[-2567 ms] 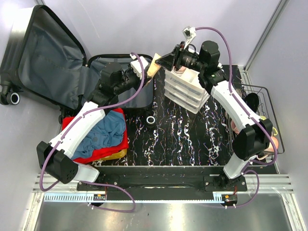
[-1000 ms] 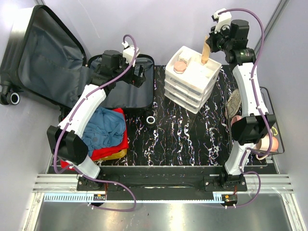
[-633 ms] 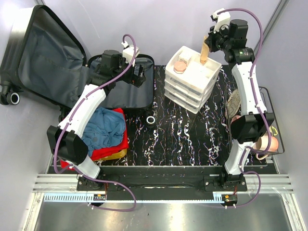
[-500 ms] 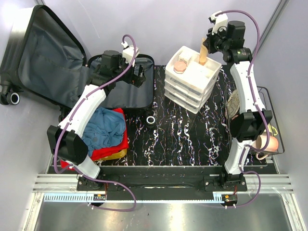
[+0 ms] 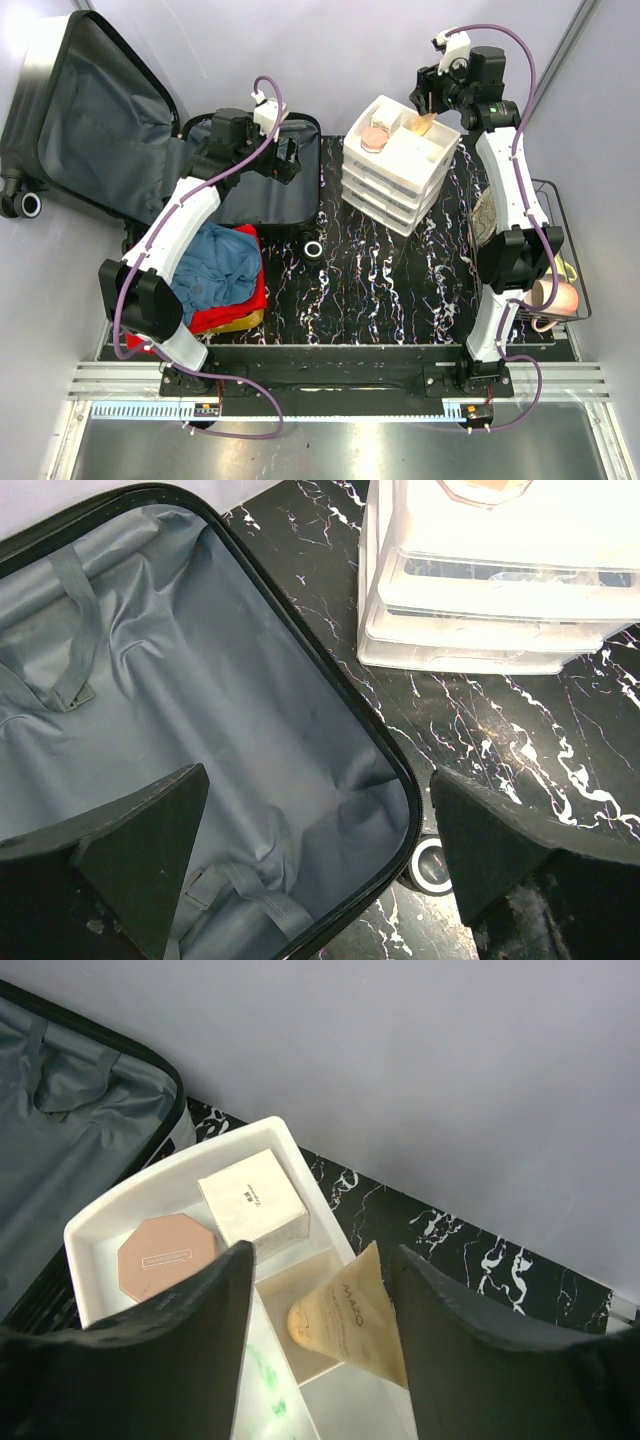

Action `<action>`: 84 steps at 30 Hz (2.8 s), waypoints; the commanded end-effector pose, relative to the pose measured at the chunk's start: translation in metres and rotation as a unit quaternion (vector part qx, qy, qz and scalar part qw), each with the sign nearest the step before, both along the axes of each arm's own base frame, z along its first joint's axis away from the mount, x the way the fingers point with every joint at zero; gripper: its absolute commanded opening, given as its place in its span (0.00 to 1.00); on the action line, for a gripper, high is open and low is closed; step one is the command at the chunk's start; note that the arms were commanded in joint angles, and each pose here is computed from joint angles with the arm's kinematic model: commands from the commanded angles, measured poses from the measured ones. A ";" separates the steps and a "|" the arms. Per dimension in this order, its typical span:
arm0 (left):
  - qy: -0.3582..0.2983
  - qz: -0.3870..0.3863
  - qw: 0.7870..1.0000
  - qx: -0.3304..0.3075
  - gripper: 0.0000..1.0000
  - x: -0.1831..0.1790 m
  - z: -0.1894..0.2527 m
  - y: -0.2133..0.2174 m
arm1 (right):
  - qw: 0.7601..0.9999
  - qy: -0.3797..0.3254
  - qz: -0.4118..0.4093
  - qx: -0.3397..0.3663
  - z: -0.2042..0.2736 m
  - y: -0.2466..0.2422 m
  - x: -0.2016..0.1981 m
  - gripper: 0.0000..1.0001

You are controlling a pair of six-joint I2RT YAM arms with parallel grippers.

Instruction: Open, take out, and arrange the luggage

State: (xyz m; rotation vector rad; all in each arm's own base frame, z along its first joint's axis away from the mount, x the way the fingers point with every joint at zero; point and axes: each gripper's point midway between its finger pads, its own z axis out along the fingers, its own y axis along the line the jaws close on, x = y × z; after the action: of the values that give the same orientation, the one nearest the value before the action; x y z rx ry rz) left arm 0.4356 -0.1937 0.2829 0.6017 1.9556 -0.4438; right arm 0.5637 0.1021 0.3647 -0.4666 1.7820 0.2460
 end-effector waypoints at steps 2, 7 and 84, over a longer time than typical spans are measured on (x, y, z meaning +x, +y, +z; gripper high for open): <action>-0.042 -0.001 0.999 -0.023 0.99 0.002 0.031 0.000 | 0.998 -0.063 0.001 0.016 0.059 -0.001 -0.022 0.77; -0.038 -0.003 0.999 -0.023 0.99 0.002 0.031 0.000 | 0.997 -0.075 0.013 0.012 0.072 0.001 -0.034 0.84; -0.038 0.021 0.999 -0.001 0.99 0.002 0.019 0.016 | 0.962 0.056 -0.219 -0.156 -0.096 -0.129 0.080 0.00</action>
State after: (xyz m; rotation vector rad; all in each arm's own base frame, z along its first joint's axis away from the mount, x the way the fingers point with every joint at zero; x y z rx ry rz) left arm 0.4350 -0.1850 0.2702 0.5974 1.9863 -0.4181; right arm 0.6277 0.0219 0.2299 -0.4277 2.0920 -0.1254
